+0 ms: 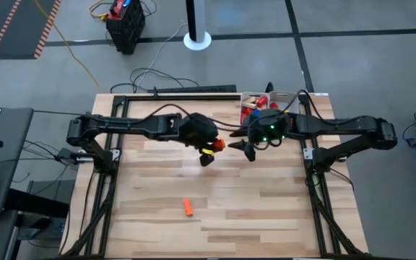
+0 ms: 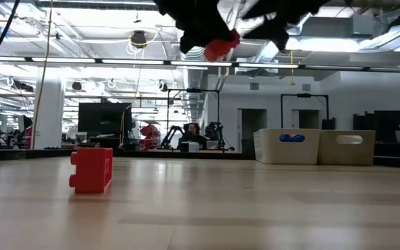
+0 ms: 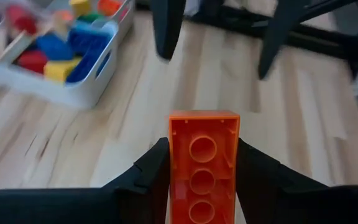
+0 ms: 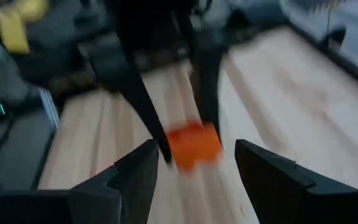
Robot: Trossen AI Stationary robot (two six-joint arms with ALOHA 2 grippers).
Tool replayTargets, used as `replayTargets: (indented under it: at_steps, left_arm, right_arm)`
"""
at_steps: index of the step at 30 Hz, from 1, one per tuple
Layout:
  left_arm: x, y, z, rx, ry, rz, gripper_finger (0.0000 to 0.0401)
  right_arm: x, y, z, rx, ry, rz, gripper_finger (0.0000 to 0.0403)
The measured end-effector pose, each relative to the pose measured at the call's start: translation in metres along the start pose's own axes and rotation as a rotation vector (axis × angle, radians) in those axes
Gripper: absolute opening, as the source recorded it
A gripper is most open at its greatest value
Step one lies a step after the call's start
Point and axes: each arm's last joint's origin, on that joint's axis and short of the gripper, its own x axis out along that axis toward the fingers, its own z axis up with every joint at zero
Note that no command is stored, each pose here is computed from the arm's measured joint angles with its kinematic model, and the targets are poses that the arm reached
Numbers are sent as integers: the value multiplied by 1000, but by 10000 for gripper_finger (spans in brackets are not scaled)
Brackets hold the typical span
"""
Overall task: Sort blocks by size
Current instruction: Put the large orange game piece into the white bin
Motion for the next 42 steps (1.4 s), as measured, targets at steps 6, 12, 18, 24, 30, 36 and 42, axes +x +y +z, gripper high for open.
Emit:
replayTargets:
  at_steps: [6,12,18,24,30,36,42]
  left_arm:
    - [0,9,6,58,-29,-85,136]
    - [-7,16,9,100,-43,-71,137]
    - [-22,21,9,236,-26,89,137]
    - [-21,22,6,427,19,137,138]
    - [-21,17,4,542,45,244,138]
    - [-23,10,0,588,99,397,138]
    - [-23,0,-1,529,72,440,138]
  right_arm:
    - [-1,14,16,11,-225,-41,256]
    - [-1,14,14,201,-230,-98,256]
    - [3,10,6,449,-144,-137,256]
    - [25,13,5,508,-107,-146,256]
    - [52,12,16,515,-105,-201,255]
    - [59,3,26,501,-144,-227,254]
    - [56,-8,34,476,-178,-212,254]
